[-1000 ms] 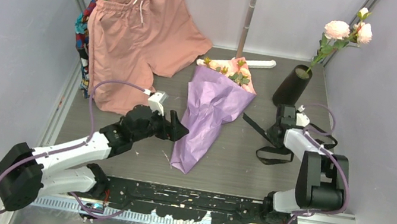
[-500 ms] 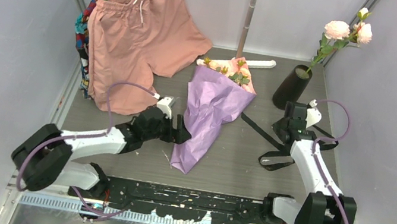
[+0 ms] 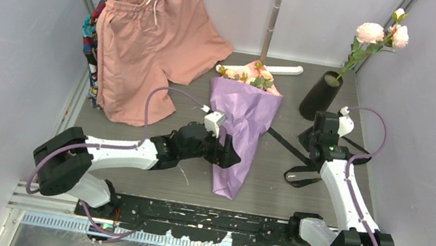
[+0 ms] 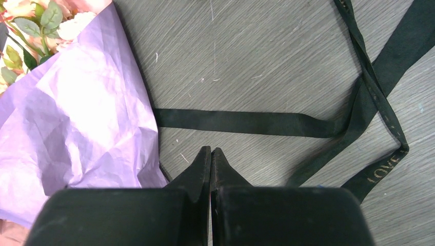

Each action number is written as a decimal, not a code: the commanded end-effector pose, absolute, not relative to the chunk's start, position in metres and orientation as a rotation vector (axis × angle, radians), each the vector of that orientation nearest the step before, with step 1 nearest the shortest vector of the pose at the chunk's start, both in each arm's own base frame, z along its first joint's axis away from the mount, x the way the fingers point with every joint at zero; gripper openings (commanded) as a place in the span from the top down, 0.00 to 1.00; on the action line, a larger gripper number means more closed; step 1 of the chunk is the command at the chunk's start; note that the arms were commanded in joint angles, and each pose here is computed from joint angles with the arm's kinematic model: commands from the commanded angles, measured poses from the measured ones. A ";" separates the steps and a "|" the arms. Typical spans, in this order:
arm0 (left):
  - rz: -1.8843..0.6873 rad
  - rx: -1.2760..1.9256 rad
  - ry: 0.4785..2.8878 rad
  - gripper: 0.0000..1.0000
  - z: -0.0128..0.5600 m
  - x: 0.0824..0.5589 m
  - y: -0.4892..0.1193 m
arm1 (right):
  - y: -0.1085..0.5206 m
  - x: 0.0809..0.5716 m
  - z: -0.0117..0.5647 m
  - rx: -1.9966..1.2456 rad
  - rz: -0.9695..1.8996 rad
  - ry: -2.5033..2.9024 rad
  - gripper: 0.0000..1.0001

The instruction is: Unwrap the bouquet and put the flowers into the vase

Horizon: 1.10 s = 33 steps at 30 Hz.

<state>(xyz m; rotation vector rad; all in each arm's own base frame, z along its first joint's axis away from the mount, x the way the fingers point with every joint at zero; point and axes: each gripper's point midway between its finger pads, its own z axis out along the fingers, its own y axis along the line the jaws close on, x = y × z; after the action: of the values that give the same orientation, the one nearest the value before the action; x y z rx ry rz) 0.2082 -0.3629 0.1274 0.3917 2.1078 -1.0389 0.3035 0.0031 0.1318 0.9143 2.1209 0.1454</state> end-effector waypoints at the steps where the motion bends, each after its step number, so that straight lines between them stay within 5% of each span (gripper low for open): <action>1: -1.074 0.395 2.046 0.19 0.146 0.212 -0.385 | 0.005 0.309 0.149 0.882 0.167 2.087 0.98; 21: -1.197 0.681 2.044 0.20 0.137 0.166 -0.516 | 0.000 0.296 0.210 0.789 0.165 1.997 0.98; 33: -1.169 0.746 2.094 0.20 0.110 0.145 -0.533 | -0.005 0.296 0.231 0.782 0.156 1.941 0.97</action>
<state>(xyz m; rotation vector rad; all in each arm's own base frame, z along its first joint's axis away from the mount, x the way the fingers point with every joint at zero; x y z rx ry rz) 0.1434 -0.5335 0.1055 0.7510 2.1156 -1.1650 0.2922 -0.0002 0.1938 0.8032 2.0440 0.1531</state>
